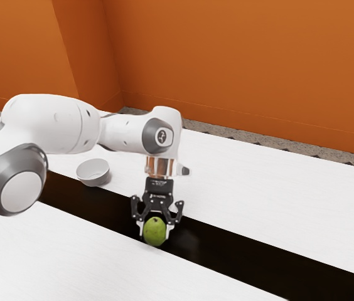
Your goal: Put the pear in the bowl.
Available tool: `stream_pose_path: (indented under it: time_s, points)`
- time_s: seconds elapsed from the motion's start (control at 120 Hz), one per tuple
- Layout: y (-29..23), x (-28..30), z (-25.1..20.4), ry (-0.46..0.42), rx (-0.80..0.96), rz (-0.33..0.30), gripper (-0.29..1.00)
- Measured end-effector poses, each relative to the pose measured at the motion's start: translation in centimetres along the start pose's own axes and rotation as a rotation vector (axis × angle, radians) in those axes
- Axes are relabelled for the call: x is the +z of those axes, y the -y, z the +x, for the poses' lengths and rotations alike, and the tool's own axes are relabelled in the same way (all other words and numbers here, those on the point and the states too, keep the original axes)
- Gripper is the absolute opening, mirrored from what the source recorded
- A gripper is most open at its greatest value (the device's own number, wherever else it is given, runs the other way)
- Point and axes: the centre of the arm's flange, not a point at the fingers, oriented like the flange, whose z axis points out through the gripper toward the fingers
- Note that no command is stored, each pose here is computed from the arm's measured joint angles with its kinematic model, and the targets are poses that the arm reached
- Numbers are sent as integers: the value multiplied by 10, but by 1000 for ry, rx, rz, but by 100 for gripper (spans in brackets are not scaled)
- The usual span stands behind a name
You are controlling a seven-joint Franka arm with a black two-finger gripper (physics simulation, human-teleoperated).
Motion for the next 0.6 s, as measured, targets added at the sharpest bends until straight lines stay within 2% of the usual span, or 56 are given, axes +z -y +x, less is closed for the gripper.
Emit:
stream_pose_path:
  time_s: [0.108, 0.208, 0.333, 0.483, 0.6]
  points:
    - [17, -27, -6, -35, -13, -34, 43]
    - [55, -68, 13, -94, -65, -100, 42]
    - [123, -122, 44, -190, -165, -190, 40]
    - [208, -144, 98, -258, -292, -274, 39]
    - [258, -158, 124, -306, -358, -321, 37]
